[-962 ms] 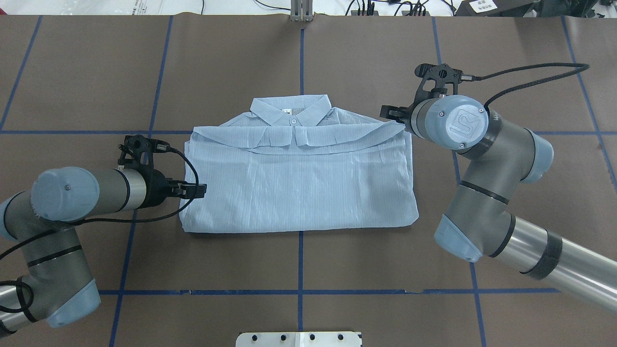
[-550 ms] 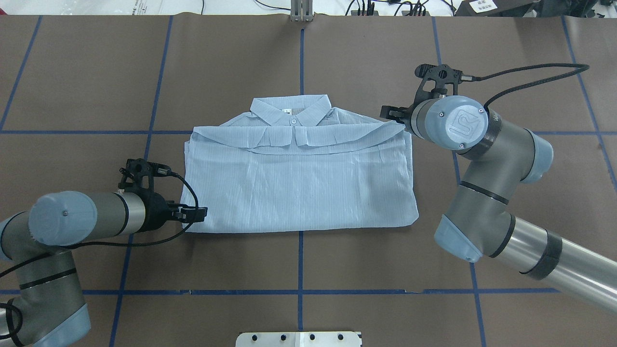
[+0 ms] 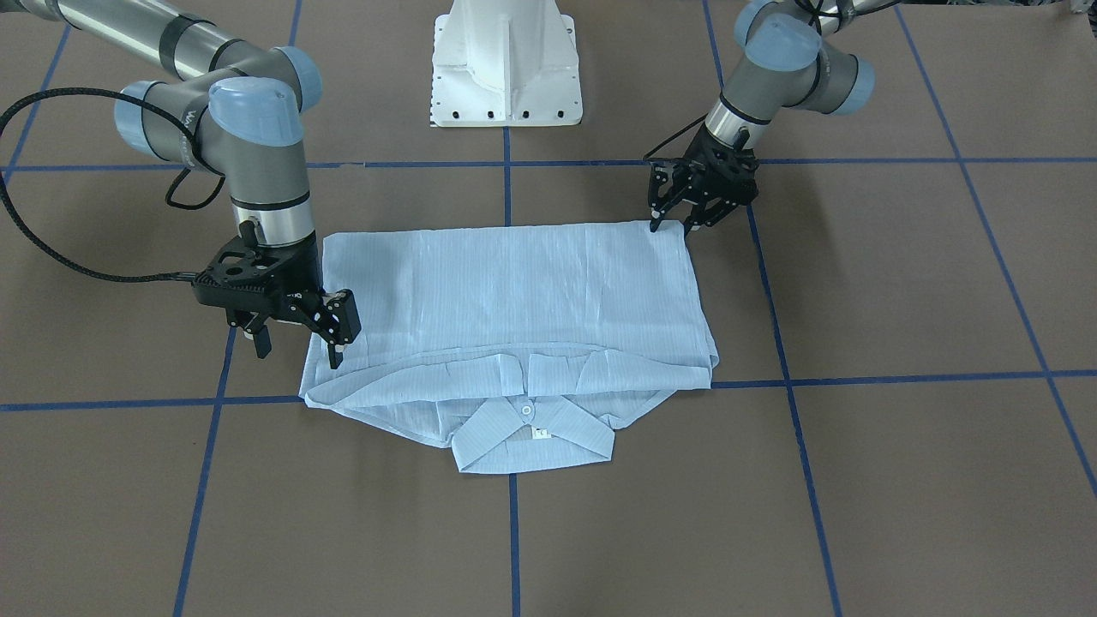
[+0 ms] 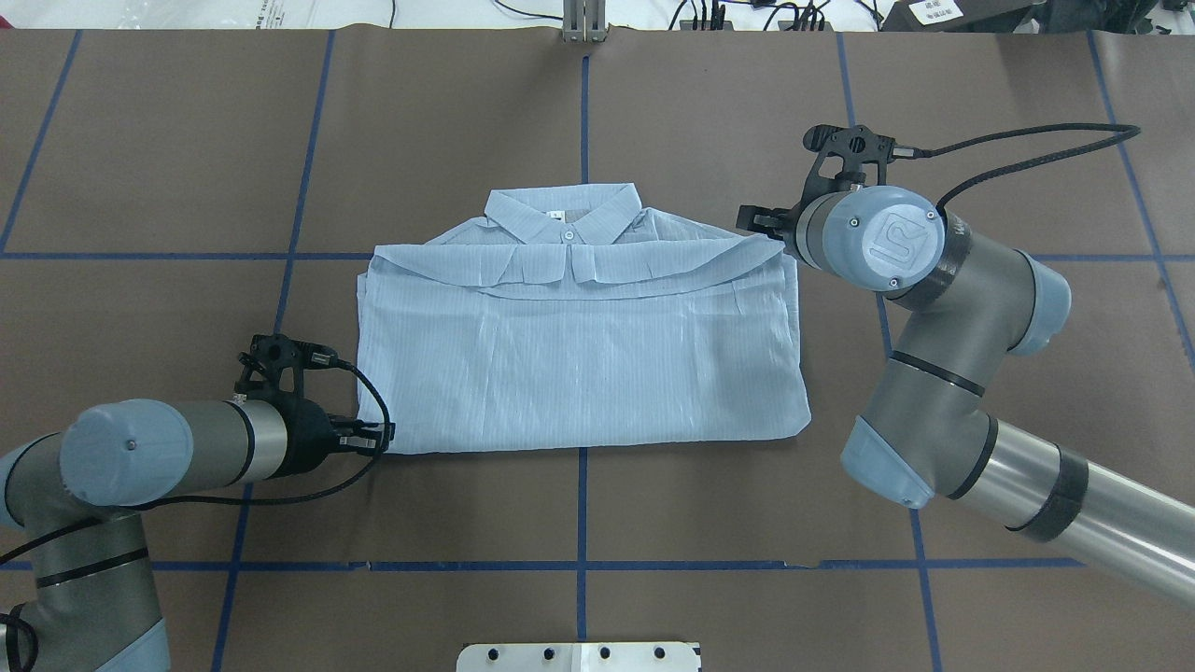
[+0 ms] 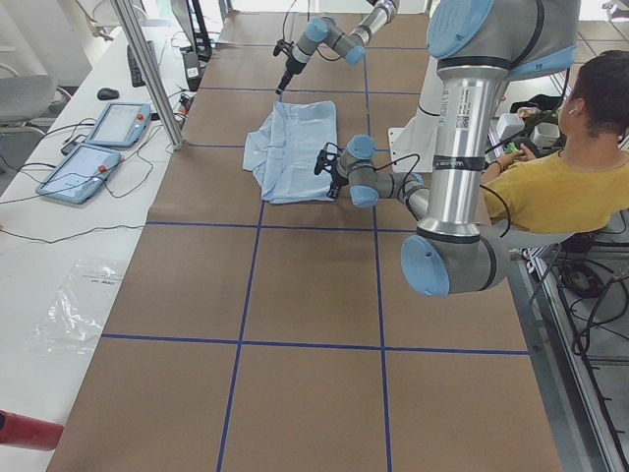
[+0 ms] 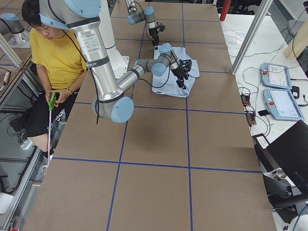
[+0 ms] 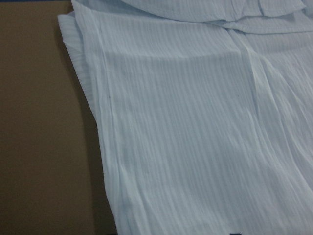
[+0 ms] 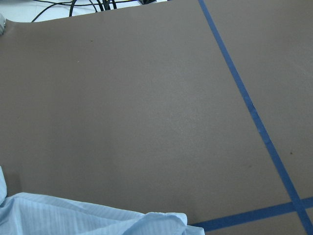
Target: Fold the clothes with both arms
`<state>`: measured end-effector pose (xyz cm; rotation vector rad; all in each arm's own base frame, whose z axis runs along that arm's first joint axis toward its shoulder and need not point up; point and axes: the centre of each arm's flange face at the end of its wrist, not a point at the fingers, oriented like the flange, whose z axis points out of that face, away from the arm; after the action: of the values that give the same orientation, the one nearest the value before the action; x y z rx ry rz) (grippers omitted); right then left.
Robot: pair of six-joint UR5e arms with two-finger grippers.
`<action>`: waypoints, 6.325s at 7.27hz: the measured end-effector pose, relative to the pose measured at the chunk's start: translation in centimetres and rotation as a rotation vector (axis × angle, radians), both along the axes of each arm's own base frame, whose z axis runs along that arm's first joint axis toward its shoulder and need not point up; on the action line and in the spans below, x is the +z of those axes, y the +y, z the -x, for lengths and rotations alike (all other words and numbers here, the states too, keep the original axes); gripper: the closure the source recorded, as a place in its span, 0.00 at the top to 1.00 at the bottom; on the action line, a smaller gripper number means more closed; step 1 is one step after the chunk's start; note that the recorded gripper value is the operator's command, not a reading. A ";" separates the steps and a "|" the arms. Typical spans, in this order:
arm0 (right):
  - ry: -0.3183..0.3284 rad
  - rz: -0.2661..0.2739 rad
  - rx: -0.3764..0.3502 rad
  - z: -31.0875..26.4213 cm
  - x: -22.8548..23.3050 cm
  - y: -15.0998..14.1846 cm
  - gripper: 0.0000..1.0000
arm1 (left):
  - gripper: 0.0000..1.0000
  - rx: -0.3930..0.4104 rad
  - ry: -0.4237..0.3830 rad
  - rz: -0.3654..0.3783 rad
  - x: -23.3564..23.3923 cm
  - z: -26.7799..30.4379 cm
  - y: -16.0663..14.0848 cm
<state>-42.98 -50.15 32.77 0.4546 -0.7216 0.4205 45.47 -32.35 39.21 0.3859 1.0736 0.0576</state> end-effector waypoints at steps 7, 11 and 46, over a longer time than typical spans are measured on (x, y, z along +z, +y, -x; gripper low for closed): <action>-0.002 -0.002 -0.005 0.3 -0.2 0.1 1.00 | 0.00 -0.124 -0.239 -0.274 4.7 11.7 -13.1; -0.010 -0.004 -0.006 0.4 -0.5 0.3 1.00 | 0.00 -0.335 -0.384 -0.297 3.6 9.6 -32.4; -0.137 0.100 0.115 10.8 -3.1 9.7 1.00 | 1.00 -0.230 -0.267 -0.385 3.7 13.5 -34.2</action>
<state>-53.77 -40.50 29.64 0.3768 -0.8057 0.5979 31.92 -66.59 42.93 0.8239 0.7463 0.1084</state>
